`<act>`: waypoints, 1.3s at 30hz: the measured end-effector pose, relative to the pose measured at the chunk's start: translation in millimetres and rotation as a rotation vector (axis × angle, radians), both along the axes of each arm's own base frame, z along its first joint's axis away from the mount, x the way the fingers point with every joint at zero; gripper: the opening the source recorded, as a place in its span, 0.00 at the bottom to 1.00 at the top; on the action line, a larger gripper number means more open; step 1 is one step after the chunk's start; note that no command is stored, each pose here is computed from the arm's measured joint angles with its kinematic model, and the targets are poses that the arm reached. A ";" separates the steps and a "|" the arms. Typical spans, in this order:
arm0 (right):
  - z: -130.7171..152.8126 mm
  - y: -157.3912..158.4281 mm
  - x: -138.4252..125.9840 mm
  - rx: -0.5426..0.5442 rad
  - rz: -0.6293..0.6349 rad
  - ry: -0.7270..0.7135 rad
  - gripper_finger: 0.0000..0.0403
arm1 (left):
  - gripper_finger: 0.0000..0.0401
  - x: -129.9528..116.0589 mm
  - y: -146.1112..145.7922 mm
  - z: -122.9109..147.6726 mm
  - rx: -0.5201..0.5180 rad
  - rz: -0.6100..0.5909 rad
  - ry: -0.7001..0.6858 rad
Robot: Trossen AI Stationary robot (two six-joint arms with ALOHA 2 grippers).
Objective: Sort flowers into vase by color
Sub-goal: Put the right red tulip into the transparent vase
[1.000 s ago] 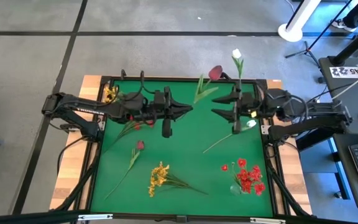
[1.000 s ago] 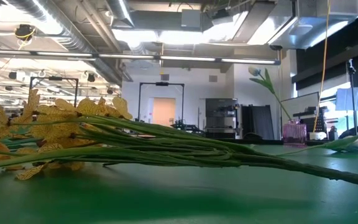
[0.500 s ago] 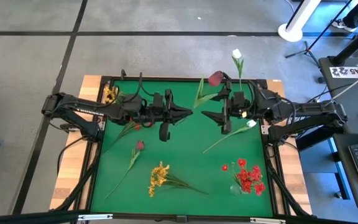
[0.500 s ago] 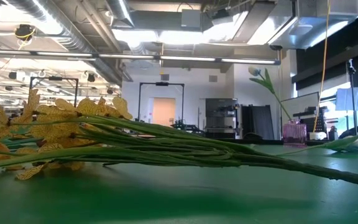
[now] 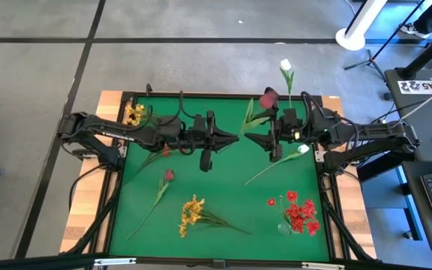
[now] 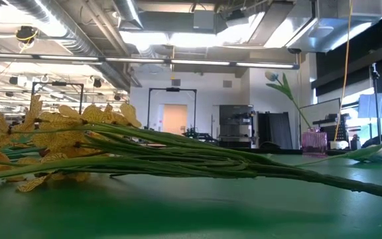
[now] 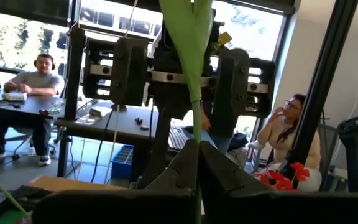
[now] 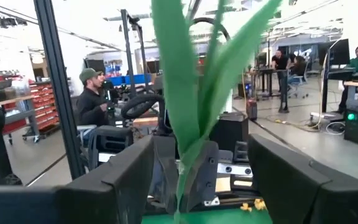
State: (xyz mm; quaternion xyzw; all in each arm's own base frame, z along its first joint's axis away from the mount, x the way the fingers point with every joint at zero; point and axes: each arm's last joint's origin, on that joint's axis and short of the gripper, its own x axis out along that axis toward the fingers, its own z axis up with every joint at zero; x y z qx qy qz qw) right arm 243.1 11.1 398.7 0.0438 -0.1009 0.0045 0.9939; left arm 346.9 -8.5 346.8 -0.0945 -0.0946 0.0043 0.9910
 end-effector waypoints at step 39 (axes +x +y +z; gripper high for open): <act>-11.4 1.3 11.7 -0.012 0.024 0.067 0.03 | 0.01 0.3 -1.6 -2.8 -0.023 0.035 0.030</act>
